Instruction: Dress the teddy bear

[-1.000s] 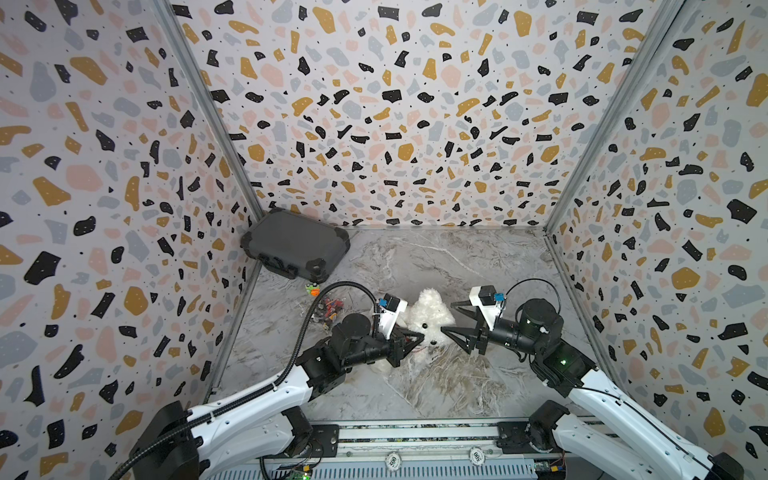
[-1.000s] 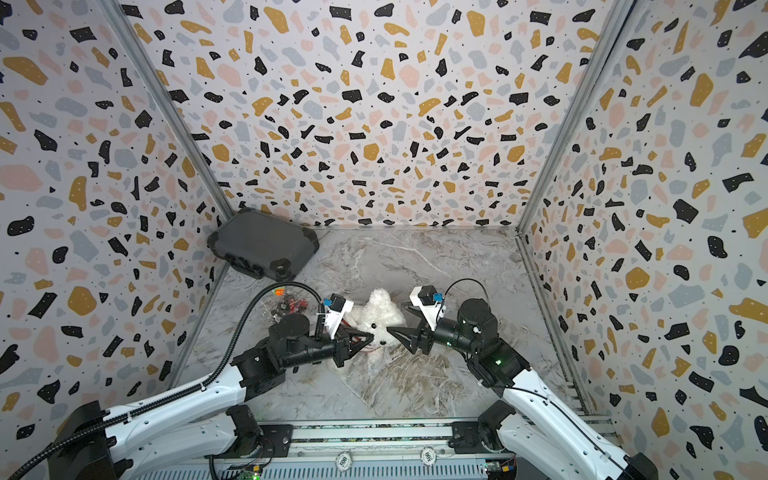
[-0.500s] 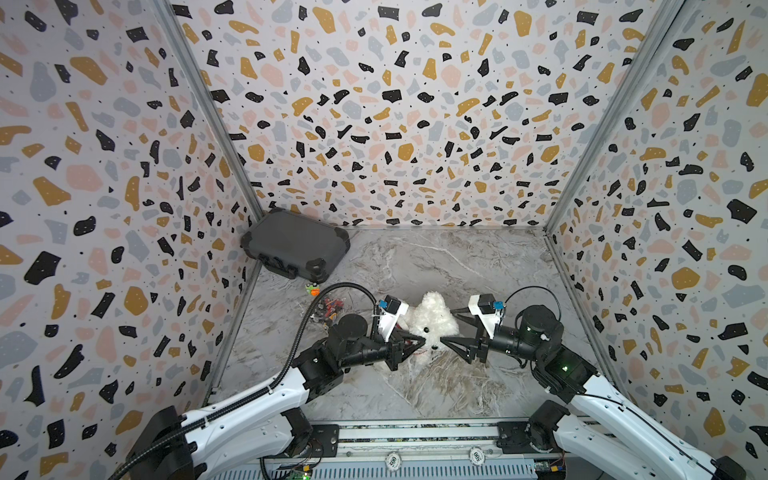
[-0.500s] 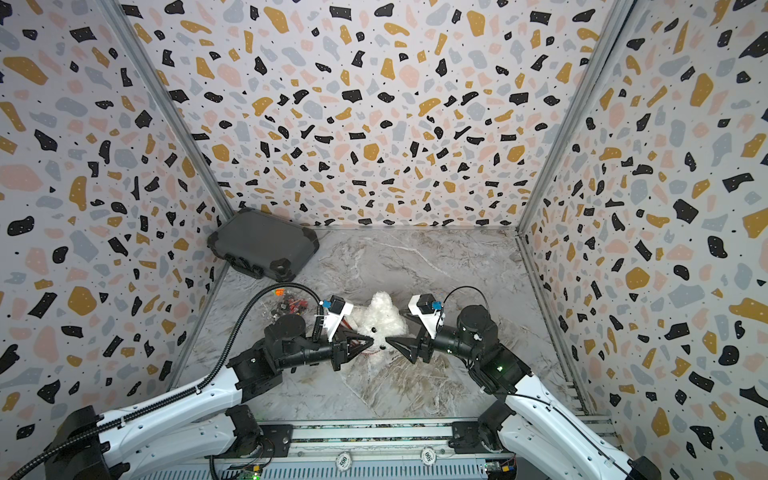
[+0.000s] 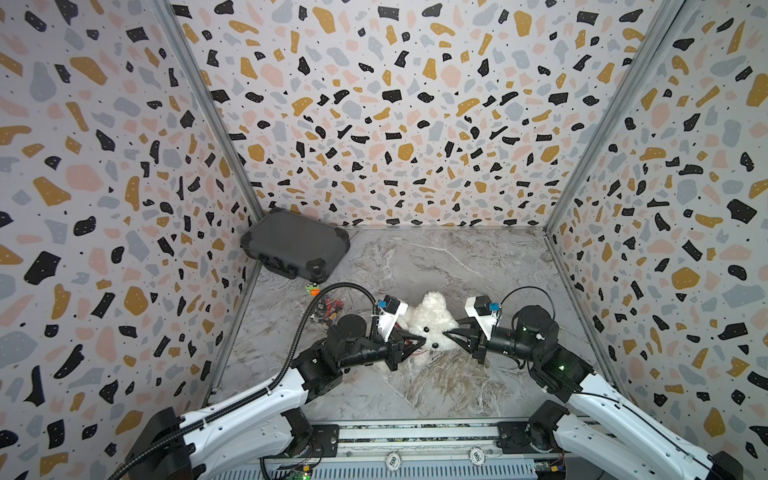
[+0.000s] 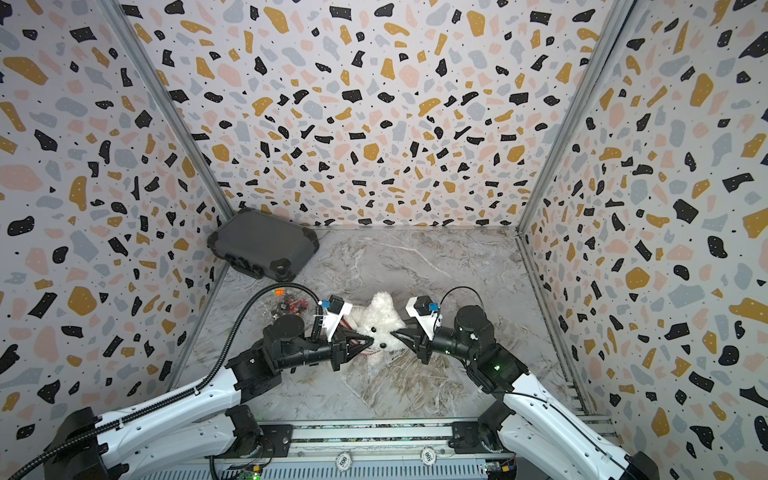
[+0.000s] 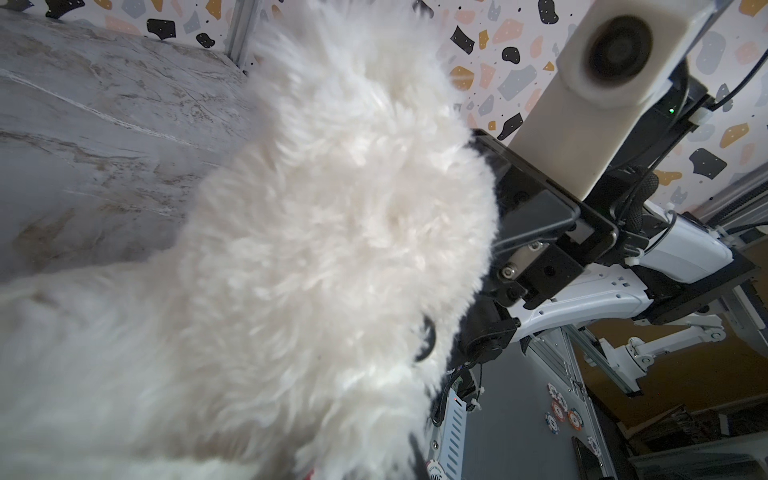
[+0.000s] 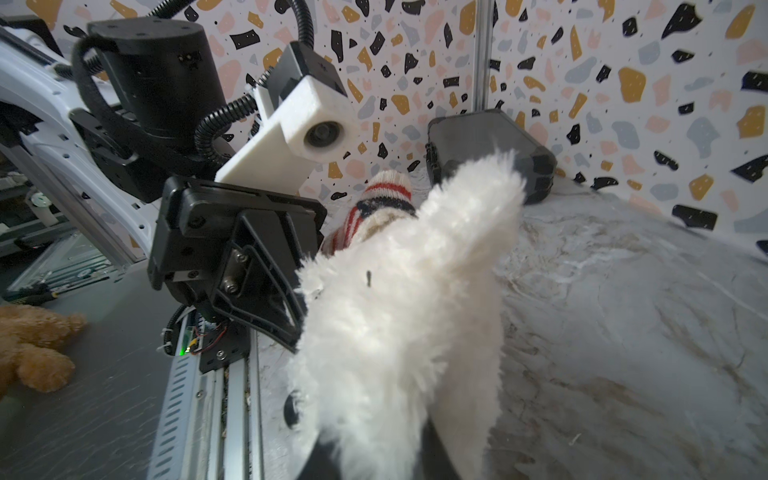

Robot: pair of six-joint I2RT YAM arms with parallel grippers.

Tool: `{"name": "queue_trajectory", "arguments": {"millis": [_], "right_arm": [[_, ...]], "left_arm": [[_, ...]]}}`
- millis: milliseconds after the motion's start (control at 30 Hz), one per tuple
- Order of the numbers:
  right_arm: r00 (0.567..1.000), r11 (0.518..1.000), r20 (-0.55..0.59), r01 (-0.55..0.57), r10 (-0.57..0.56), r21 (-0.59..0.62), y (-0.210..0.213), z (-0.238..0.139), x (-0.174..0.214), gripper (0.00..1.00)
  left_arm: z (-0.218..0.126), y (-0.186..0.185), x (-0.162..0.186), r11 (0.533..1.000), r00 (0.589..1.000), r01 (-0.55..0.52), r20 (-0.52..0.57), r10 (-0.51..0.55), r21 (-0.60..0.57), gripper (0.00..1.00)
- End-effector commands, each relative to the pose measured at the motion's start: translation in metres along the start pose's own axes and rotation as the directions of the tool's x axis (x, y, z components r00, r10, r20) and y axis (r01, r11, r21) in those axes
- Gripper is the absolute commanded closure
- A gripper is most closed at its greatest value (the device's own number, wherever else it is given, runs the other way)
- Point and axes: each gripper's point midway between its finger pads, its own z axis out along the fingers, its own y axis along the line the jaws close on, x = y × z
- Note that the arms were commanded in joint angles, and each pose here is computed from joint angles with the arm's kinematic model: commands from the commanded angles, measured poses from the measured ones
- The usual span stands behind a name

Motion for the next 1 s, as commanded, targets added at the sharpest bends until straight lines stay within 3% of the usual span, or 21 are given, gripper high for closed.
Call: {"name": "queue_trajectory", "arguments": {"millis": [0,67,100,167,233,433,700,867,967], "right_arm": [[0.999,1.0,0.032,0.004,-0.005,0.027,-0.004,0.001,-0.007,0.96],[0.999,0.998,0.046,-0.023,0.02,0.059,-0.01,0.001,-0.013,1.0],[0.998,0.996,0.054,-0.043,0.039,0.08,-0.015,0.001,-0.015,1.0],[0.992,0.986,0.077,-0.108,0.099,0.124,-0.025,0.002,-0.02,1.0],[0.978,0.968,0.105,-0.197,0.182,0.156,-0.037,0.003,-0.023,1.0],[0.902,0.882,0.218,-0.418,0.373,0.218,-0.066,0.003,-0.037,1.0],[0.783,0.736,0.189,-0.622,0.593,0.268,-0.094,0.025,-0.006,1.0],[0.747,0.694,0.219,-0.665,0.628,0.277,-0.097,0.027,0.001,1.0],[0.736,0.678,0.243,-0.677,0.632,0.286,-0.096,0.025,0.002,1.0]], "left_arm": [[-0.005,0.0,-0.03,0.999,0.992,-0.035,0.119,0.04,-0.041,0.91],[-0.008,0.01,-0.035,0.995,0.987,-0.022,0.158,0.037,-0.097,0.65],[-0.009,0.014,-0.038,0.993,0.983,-0.013,0.183,0.034,-0.114,0.57],[-0.013,0.023,-0.045,0.986,0.973,0.009,0.228,0.03,-0.166,0.47],[-0.018,0.03,-0.052,0.979,0.958,0.05,0.286,0.009,-0.2,0.44],[-0.027,0.031,-0.047,0.972,0.922,0.117,0.385,-0.03,-0.204,0.47],[-0.017,0.05,-0.014,0.943,0.917,0.19,0.392,-0.072,-0.271,0.6],[-0.015,0.075,0.001,0.912,0.888,0.279,0.443,-0.127,-0.299,0.72],[-0.014,0.084,0.01,0.898,0.875,0.316,0.461,-0.151,-0.306,0.75]]}}
